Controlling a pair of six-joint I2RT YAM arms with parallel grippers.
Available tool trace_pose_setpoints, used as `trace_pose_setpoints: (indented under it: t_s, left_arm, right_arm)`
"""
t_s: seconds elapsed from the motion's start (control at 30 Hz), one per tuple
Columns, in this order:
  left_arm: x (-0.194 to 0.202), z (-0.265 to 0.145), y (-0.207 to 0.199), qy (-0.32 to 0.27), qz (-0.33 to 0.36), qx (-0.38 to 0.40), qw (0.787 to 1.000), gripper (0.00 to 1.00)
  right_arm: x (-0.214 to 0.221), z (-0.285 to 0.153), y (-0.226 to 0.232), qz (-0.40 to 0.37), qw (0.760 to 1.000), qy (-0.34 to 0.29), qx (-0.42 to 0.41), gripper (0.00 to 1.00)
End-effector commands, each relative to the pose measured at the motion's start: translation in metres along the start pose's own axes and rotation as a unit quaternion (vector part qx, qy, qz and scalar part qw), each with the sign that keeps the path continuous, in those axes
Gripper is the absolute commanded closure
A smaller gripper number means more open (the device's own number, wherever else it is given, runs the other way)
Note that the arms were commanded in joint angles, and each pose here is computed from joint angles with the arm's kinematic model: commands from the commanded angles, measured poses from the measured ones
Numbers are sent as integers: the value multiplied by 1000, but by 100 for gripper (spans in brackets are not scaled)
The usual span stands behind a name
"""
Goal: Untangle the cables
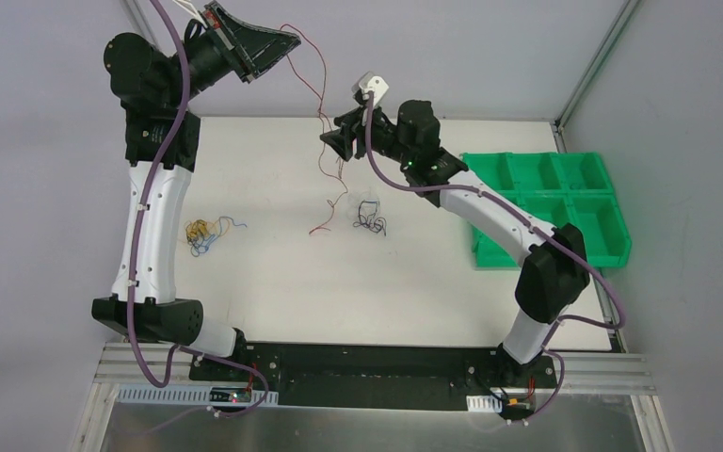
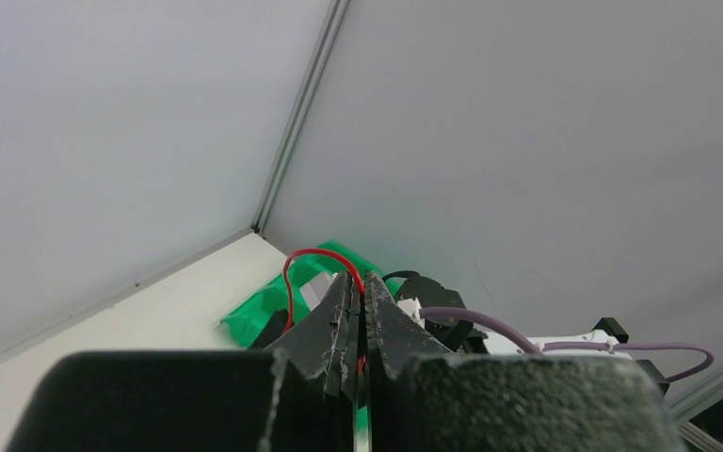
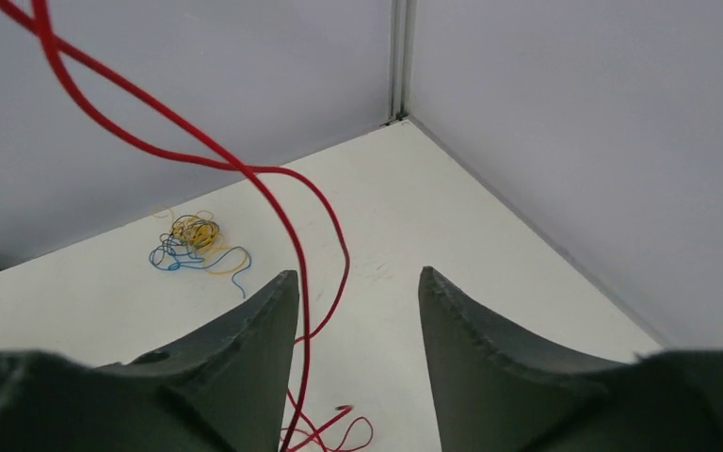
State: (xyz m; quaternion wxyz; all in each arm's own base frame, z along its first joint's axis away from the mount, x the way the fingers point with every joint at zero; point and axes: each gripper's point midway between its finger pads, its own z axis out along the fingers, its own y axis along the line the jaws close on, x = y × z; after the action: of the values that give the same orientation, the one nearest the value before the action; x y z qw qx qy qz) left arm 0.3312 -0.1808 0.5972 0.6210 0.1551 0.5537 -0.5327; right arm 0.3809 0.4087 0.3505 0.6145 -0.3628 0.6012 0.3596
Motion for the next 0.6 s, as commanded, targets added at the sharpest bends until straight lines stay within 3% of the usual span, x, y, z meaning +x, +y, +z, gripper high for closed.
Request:
trace_pose_setpoints:
  t_s: [0.0,0.27,0.47,0.57]
  left_arm:
    - [-12,-6,-32,-16,34,30,999,100]
    - [-15,-5,-32,-20,33,31,999,100]
    - [-13,-5,-31,-19,30,29,999,100]
    - [-11,-6,-27,-18,27,23,999,100]
  right_arm:
    - [-42,1,4,6,998,-59,-17,41]
    - [-40,21,10,25,997,-61,-45,44]
    - [-35,36,9,45,996,-59,-52,53]
    - [-38,37,13,48,995,-60,-59,65]
